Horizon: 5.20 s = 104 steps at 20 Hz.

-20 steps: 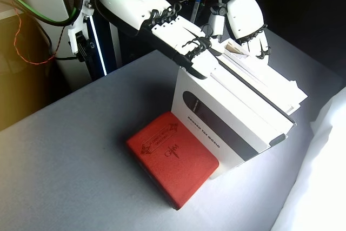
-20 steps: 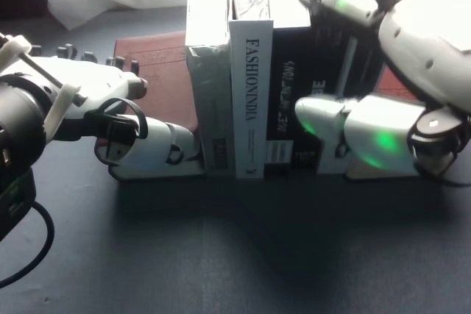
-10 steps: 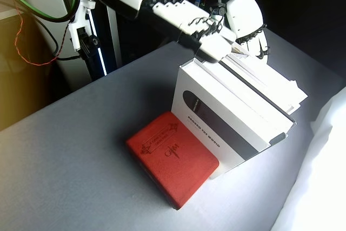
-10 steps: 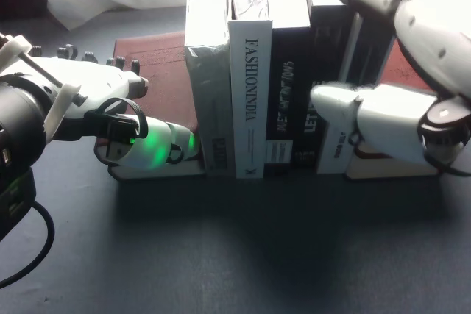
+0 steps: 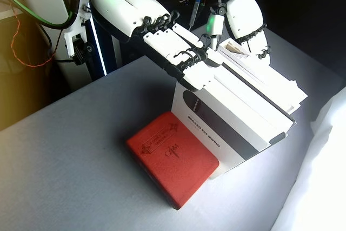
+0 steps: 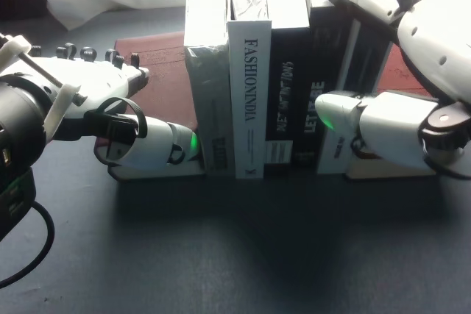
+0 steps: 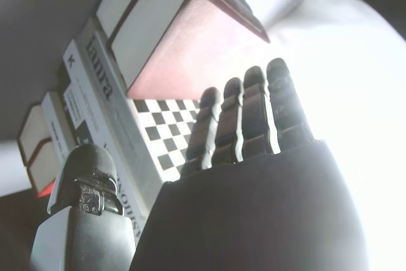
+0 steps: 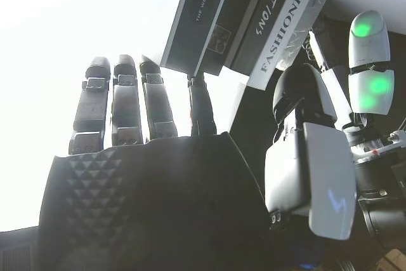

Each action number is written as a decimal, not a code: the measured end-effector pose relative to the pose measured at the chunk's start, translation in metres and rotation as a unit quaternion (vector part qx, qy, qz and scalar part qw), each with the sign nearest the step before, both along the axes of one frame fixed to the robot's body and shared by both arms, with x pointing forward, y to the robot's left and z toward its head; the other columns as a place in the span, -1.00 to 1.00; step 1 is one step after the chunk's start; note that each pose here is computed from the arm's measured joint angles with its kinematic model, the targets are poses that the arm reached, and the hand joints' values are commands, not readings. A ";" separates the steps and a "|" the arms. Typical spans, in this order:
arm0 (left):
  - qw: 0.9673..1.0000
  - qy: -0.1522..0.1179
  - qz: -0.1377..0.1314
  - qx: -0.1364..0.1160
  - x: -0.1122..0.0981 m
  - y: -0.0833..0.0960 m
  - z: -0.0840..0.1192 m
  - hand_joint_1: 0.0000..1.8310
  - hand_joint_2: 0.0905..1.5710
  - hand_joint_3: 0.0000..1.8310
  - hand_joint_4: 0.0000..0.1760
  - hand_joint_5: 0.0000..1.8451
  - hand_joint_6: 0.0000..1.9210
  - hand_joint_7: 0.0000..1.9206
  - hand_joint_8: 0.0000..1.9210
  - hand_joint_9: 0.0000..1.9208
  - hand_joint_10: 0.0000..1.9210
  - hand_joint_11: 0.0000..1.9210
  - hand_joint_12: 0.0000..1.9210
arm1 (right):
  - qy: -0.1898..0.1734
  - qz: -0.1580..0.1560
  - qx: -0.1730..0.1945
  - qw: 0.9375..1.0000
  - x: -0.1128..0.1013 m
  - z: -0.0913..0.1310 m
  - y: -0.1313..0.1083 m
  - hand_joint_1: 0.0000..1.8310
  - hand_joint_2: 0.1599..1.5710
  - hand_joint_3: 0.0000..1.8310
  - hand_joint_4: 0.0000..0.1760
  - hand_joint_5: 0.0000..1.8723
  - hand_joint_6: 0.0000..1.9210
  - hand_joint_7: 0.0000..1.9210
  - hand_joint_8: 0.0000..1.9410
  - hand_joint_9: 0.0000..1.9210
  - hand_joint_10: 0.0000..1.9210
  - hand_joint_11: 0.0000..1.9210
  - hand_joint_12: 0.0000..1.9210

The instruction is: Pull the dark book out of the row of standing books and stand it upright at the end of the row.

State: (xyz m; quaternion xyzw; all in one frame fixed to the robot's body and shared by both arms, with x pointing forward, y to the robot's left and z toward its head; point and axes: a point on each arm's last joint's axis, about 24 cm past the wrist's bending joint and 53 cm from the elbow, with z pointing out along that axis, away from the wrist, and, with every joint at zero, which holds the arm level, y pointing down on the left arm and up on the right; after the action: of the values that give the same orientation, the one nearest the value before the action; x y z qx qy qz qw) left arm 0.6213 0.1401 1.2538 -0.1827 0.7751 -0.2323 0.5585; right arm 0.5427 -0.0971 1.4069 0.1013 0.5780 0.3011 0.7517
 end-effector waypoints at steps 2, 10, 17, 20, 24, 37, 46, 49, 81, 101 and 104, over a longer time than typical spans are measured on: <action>1.000 0.000 0.000 0.000 0.000 0.000 0.000 -1.00 0.49 -1.00 -1.00 -1.00 -1.00 -1.00 -1.00 -1.00 -1.00 -1.00 -1.00 | -0.003 0.004 -0.012 1.000 -0.007 -0.001 0.004 -1.00 0.41 -1.00 -1.00 -0.99 -1.00 -1.00 -1.00 -1.00 -1.00 -1.00 -1.00; 1.000 0.000 0.001 -0.003 0.000 0.000 0.000 -1.00 0.50 -1.00 -1.00 -1.00 -1.00 -1.00 -1.00 -1.00 -1.00 -1.00 -1.00 | -0.006 -0.003 -0.044 0.999 -0.024 -0.009 0.003 -1.00 0.42 -1.00 -1.00 -0.97 -0.99 -1.00 -1.00 -1.00 -1.00 -1.00 -1.00; 1.000 0.001 0.008 -0.003 0.000 0.003 0.000 -1.00 0.50 -1.00 -1.00 -0.99 -1.00 -0.98 -1.00 -0.99 -1.00 -1.00 -1.00 | 0.015 0.004 -0.068 0.998 -0.051 -0.028 0.002 -1.00 0.43 -1.00 -1.00 -0.96 -0.99 -0.99 -1.00 -1.00 -1.00 -1.00 -1.00; 1.000 0.002 0.011 -0.001 0.001 0.005 0.000 -1.00 0.49 -1.00 -1.00 -0.98 -1.00 -0.97 -0.99 -0.97 -0.99 -1.00 -1.00 | 0.017 0.007 -0.070 0.997 -0.057 -0.031 0.003 -1.00 0.42 -1.00 -1.00 -0.99 -1.00 -1.00 -1.00 -1.00 -1.00 -1.00 -1.00; 1.000 0.002 0.011 -0.001 0.001 0.005 0.000 -1.00 0.50 -1.00 -1.00 -0.99 -1.00 -0.98 -1.00 -0.98 -1.00 -1.00 -1.00 | 0.021 0.007 -0.070 0.997 -0.061 -0.033 0.002 -1.00 0.42 -1.00 -1.00 -0.98 -1.00 -0.99 -1.00 -1.00 -1.00 -1.00 -1.00; 1.000 0.002 0.011 -0.001 0.000 0.005 0.000 -1.00 0.50 -1.00 -1.00 -0.96 -0.99 -0.95 -0.99 -0.96 -0.99 -1.00 -1.00 | -0.070 0.044 -0.036 0.996 -0.063 0.009 0.012 -1.00 0.42 -1.00 -1.00 -0.99 -1.00 -0.99 -1.00 -1.00 -1.00 -1.00 -1.00; 1.000 0.002 0.012 -0.003 0.000 0.005 0.000 -1.00 0.51 -1.00 -1.00 -0.97 -1.00 -0.99 -1.00 -1.00 -1.00 -1.00 -1.00 | -0.162 0.011 -0.135 0.977 -0.075 0.033 0.017 -1.00 0.42 -1.00 -1.00 -0.99 -1.00 -1.00 -1.00 -1.00 -1.00 -1.00 -1.00; 1.000 0.003 0.012 -0.004 0.000 0.004 0.000 -1.00 0.51 -1.00 -1.00 -0.97 -1.00 -0.99 -1.00 -1.00 -1.00 -1.00 -1.00 | -0.156 -0.020 -0.163 0.974 -0.069 0.028 0.009 -1.00 0.42 -1.00 -1.00 -0.97 -0.99 -0.99 -1.00 -1.00 -1.00 -1.00 -1.00; 1.000 0.003 0.016 -0.006 0.000 0.006 0.000 -1.00 0.52 -1.00 -1.00 -0.94 -1.00 -0.96 -1.00 -0.98 -1.00 -1.00 -1.00 | -0.037 -0.013 -0.162 0.986 -0.073 -0.022 0.006 -1.00 0.41 -1.00 -1.00 -1.00 -1.00 -1.00 -1.00 -1.00 -1.00 -1.00 -1.00; 1.000 0.005 0.023 -0.007 0.000 0.009 -0.001 -1.00 0.53 -1.00 -1.00 -0.97 -1.00 -0.99 -1.00 -1.00 -1.00 -1.00 -1.00 | -0.048 -0.025 -0.231 0.972 -0.078 -0.041 0.007 -1.00 0.41 -1.00 -1.00 -1.00 -1.00 -1.00 -1.00 -1.00 -1.00 -1.00 -1.00; 1.000 0.005 0.026 -0.007 0.000 0.010 -0.001 -1.00 0.53 -1.00 -1.00 -0.98 -1.00 -0.99 -1.00 -1.00 -1.00 -1.00 -1.00 | -0.052 -0.024 -0.232 0.971 -0.079 -0.043 0.006 -1.00 0.40 -1.00 -1.00 -1.00 -1.00 -1.00 -1.00 -1.00 -1.00 -1.00 -1.00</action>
State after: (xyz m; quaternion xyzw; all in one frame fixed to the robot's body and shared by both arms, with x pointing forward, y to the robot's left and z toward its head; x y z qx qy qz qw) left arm 0.6212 0.1501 1.2531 -0.2073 0.7713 -0.2223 0.5592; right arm 0.4636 -0.0906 1.3635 -0.0784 0.5894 0.1454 0.7908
